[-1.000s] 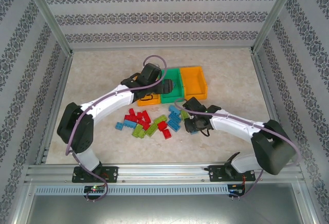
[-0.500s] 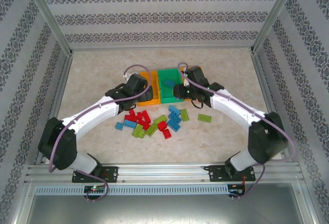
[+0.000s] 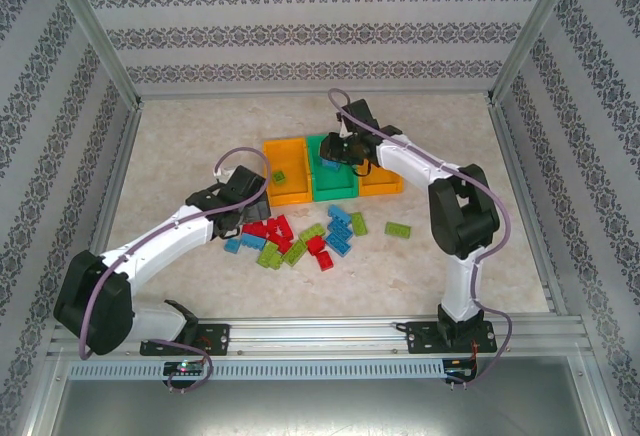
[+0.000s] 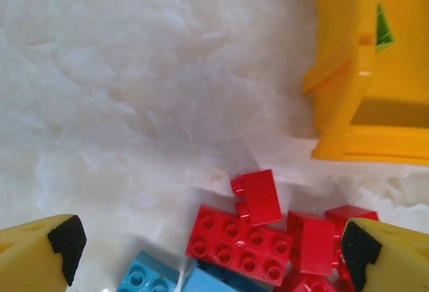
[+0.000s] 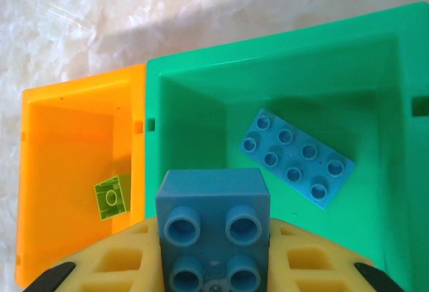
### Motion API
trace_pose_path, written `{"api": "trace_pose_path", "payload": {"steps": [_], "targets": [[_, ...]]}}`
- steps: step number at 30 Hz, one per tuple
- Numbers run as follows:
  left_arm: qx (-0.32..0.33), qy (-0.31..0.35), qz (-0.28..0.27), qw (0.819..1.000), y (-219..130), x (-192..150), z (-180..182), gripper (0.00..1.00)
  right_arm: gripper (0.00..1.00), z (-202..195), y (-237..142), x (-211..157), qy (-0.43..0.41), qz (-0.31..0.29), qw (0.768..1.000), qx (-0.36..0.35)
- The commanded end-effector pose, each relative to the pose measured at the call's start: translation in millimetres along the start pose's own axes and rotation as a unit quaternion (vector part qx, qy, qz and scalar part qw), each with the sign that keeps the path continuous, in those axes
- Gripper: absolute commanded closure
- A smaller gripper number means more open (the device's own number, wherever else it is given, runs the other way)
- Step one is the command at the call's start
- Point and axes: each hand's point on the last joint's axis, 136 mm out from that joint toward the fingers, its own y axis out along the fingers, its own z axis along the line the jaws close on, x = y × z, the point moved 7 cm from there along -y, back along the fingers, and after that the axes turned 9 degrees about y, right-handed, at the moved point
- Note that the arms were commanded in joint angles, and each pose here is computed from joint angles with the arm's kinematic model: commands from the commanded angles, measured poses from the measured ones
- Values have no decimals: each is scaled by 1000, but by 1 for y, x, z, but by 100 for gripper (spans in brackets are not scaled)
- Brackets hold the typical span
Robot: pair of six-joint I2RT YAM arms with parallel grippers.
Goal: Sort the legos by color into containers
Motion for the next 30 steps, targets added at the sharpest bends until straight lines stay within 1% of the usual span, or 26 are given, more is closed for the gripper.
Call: {"api": "trace_pose_path", "payload": {"steps": [1, 5, 7, 12, 16, 18, 23, 26, 30], "targets": [[17, 4, 41, 999, 6, -9, 5, 3, 72, -1, 3, 3, 15, 11, 1000, -15], [-10, -16, 67, 998, 18, -12, -2, 14, 69, -3, 8, 3, 19, 14, 1000, -20], [-21, -28, 71, 997, 23, -11, -4, 18, 68, -3, 9, 3, 19, 15, 1000, -20], [-38, -40, 88, 995, 33, -9, -8, 18, 60, -3, 11, 3, 16, 17, 999, -24], [-46, -48, 104, 992, 43, -8, -10, 18, 57, -2, 11, 4, 14, 17, 1000, -22], [-47, -48, 110, 992, 48, -7, -13, 19, 50, -2, 10, 3, 13, 17, 1000, -22], [-52, -46, 111, 991, 54, -1, -17, 20, 43, 3, 1, 2, 4, 13, 1000, -14], [-52, -42, 114, 991, 58, 1, -20, 22, 41, 5, -6, 1, 1, 8, 1000, -11], [-53, -40, 119, 991, 64, 2, -21, 28, 40, 6, -19, -1, -1, -2, 1000, -5]]}}
